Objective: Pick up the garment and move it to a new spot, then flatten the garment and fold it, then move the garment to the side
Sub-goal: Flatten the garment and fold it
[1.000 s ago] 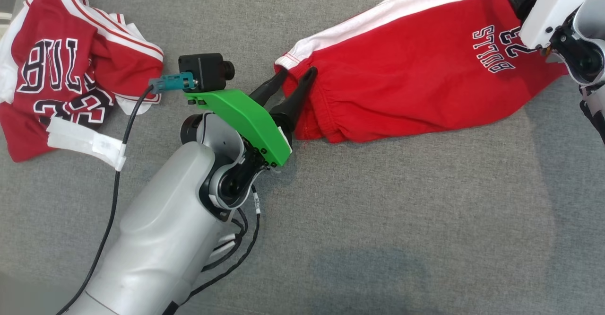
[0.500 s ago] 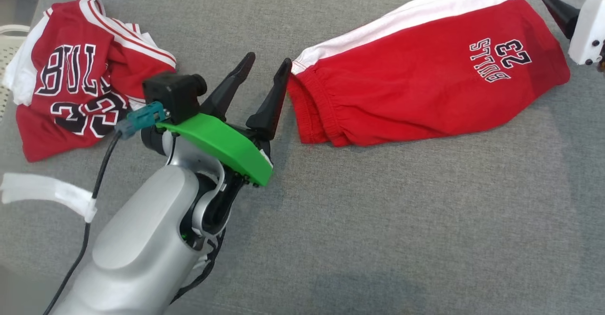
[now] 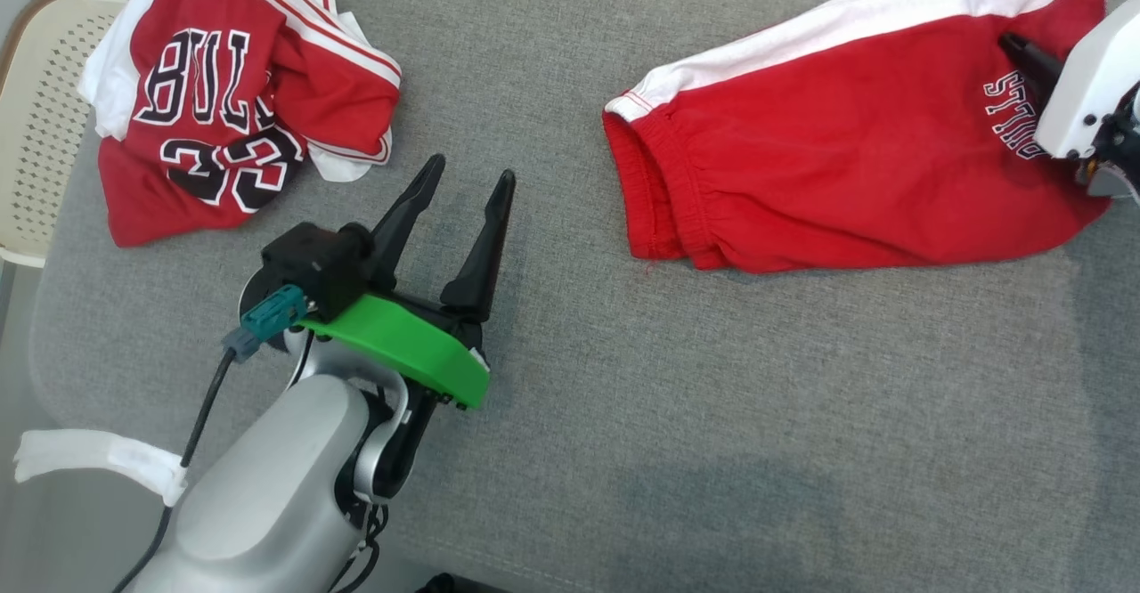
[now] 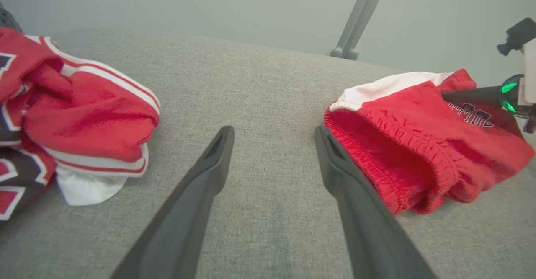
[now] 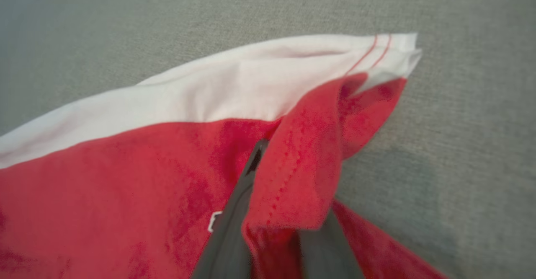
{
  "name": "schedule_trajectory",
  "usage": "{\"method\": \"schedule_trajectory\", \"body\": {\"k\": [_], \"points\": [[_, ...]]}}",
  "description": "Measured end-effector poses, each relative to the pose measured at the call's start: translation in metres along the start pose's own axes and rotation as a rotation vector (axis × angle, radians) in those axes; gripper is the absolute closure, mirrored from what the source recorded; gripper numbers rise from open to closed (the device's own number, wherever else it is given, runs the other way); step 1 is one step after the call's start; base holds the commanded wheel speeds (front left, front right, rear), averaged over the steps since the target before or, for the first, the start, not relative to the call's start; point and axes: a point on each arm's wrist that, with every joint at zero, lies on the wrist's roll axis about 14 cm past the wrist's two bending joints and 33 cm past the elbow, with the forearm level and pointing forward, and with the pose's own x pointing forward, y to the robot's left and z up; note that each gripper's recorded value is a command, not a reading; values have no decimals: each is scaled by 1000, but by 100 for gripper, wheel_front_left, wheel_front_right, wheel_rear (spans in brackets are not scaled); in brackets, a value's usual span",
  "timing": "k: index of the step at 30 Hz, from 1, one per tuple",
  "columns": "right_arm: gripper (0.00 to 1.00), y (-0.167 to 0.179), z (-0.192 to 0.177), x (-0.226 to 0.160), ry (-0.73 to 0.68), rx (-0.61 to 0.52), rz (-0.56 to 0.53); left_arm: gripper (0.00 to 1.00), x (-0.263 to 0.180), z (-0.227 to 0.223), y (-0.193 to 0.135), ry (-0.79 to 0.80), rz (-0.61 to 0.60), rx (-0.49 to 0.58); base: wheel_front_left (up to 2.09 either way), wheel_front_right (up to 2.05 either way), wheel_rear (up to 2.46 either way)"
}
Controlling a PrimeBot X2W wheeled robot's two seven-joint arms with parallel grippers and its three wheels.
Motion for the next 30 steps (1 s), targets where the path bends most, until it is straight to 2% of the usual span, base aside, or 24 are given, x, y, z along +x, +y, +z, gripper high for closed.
{"method": "schedule_trajectory", "body": {"k": [2, 5, 9, 13, 18, 26, 30], "points": [[100, 13, 0, -3, -37, 85, 52, 0, -8, -5, 10, 7, 36, -33, 0, 0, 0], [100, 24, -4, -16, -88, 226, 114, 0, -23, -10, 27, 12, 87, -27, 0, 0, 0], [100, 14, -30, -44, -88, 320, 99, 0, -48, -17, 43, 22, 137, -40, 0, 0, 0], [100, -11, -50, -84, -113, 371, 25, 0, -65, -25, 48, 32, 162, -51, 0, 0, 0], [100, -60, -55, -146, -225, 452, -119, 0, -63, -21, 22, 6, 80, -52, 0, 0, 0], [100, -118, -80, -230, -377, 585, -329, 0, -66, -14, -15, -39, -26, -34, 0, 0, 0], [100, -145, -68, -269, -467, 583, -421, 0, -67, -11, -26, -61, -65, -27, 0, 0, 0]]}}
